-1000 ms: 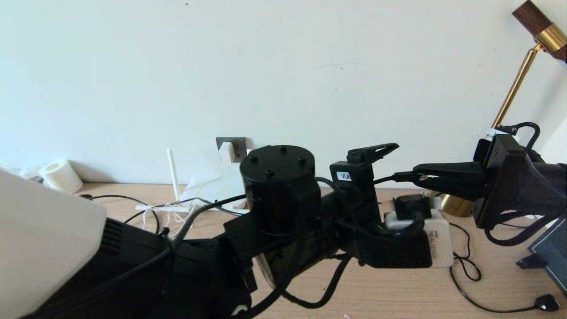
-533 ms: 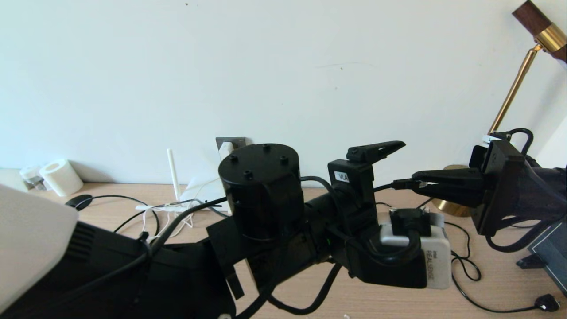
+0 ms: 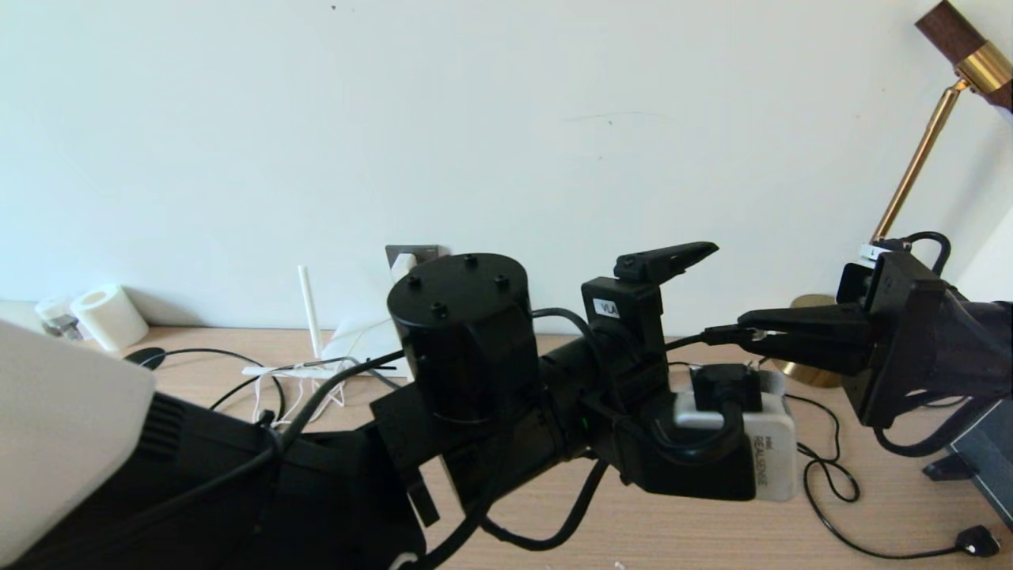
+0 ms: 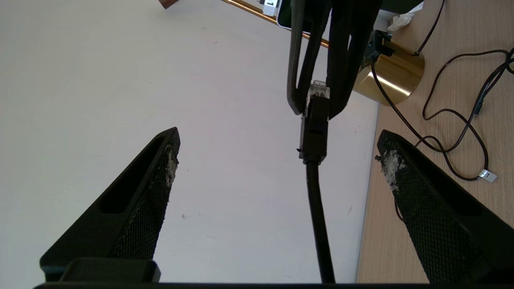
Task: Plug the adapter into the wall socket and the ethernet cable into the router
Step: Hand it to the other hand
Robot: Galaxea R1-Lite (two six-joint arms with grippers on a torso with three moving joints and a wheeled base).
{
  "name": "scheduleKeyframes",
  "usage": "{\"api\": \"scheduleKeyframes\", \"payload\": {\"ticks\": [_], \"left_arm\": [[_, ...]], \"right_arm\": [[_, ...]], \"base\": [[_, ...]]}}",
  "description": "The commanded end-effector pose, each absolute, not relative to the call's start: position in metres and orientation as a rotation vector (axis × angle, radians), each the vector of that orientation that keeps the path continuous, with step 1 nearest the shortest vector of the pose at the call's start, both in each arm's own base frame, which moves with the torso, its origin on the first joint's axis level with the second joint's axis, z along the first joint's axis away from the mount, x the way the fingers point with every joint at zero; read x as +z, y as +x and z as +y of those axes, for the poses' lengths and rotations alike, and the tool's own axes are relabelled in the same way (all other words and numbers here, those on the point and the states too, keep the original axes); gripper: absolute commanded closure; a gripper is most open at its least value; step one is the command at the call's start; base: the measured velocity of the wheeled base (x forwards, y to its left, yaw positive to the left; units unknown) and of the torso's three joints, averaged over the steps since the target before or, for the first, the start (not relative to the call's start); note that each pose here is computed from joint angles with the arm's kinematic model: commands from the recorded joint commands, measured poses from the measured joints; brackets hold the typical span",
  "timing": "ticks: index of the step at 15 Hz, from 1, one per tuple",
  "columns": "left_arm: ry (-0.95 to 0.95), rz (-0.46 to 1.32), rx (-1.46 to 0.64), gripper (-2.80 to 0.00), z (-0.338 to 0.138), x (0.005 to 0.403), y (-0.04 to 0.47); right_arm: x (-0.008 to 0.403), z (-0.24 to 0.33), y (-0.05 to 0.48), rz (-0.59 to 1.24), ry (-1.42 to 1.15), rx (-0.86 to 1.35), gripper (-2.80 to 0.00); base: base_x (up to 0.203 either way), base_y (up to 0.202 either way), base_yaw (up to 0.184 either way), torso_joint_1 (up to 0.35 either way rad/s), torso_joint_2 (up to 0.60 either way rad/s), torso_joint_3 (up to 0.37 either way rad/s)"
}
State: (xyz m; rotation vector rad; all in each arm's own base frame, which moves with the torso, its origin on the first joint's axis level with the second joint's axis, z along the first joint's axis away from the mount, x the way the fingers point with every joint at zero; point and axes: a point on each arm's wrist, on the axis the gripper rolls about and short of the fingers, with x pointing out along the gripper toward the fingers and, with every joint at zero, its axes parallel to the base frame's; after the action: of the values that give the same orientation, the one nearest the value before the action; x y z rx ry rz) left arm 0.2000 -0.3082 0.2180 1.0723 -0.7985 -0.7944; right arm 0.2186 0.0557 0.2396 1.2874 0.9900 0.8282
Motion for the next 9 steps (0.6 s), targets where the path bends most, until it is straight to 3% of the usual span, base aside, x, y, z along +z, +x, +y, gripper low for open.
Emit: {"api": "scheduleKeyframes", "payload": {"ticks": [1,9], "left_arm": [[1.080,-0.801,-0.792,-2.80,-0.3094,0.2157,0.2009],[1.087,-0.798,-0.791,-2.80,-0.3068,0.2149,0.2011]], "right_arm": [[0.2410,0.0557,0.2176,0.992,1.290,0.835,0.00],[0.2423,0.0553,0.2153,0.985,1.286,0.840,0.00]], "base": [[0.000,0.000,0.000,0.000,0.00,0.000],[0.000,0.000,0.000,0.000,0.00,0.000]]}}
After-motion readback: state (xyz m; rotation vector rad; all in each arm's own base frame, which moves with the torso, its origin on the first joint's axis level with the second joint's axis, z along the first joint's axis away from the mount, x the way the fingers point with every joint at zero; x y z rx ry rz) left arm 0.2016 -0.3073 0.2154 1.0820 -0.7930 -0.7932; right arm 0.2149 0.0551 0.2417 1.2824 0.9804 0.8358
